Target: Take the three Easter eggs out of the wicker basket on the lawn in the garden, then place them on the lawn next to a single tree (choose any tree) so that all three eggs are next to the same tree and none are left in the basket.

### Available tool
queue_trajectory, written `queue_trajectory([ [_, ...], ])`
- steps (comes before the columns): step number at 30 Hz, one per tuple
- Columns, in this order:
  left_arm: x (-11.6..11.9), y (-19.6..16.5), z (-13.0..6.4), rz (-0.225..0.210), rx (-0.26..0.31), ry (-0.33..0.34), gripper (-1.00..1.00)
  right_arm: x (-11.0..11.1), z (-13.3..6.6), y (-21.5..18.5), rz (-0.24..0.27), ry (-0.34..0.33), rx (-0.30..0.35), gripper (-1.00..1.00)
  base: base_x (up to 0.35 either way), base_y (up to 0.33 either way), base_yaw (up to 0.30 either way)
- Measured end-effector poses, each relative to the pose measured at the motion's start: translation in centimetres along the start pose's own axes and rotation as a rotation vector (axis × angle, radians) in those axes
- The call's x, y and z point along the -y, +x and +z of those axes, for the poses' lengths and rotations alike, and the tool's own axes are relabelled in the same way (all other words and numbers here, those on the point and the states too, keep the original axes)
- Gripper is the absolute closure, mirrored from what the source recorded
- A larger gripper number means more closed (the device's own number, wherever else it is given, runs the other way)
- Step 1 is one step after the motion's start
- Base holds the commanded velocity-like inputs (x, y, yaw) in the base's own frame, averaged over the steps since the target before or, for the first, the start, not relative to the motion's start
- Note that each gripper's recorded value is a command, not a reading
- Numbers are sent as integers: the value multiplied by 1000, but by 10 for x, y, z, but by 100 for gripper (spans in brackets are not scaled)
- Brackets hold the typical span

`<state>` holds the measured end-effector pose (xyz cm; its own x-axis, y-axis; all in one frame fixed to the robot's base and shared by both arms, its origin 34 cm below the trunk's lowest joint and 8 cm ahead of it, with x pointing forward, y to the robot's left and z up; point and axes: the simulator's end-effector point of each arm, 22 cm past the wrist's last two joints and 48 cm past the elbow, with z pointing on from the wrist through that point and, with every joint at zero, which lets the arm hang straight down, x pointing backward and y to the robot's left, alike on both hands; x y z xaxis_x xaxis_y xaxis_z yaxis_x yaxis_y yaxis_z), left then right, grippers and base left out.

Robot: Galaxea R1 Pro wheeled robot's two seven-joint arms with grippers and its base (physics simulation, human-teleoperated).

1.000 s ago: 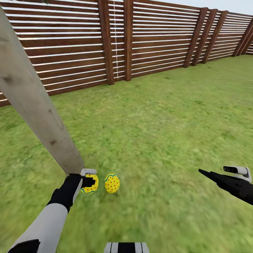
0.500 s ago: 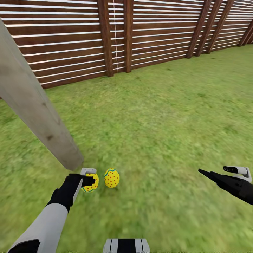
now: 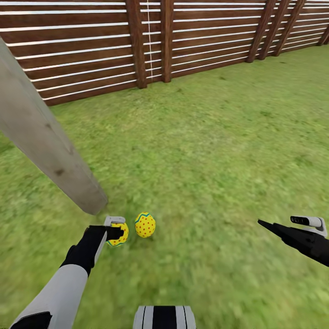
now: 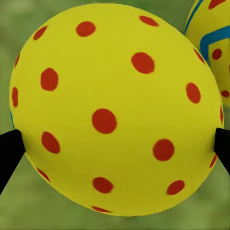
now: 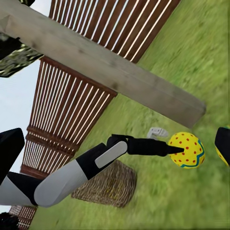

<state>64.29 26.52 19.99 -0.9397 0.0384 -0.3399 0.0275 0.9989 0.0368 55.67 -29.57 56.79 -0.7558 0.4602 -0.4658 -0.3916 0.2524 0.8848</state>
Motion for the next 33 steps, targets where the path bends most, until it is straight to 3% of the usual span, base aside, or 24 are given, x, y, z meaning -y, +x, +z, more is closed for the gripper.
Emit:
queue_trajectory([
  [12,1,18,22,4,-24,2,100,22,1,8,41,22,-8,-100,0,0,0],
  [30,3,34,37,5,-51,3,100,36,1,14,69,23,-8,-100,0,0,0],
  [33,1,28,39,6,-34,-2,100,41,1,16,80,29,-11,-100,0,0,0],
])
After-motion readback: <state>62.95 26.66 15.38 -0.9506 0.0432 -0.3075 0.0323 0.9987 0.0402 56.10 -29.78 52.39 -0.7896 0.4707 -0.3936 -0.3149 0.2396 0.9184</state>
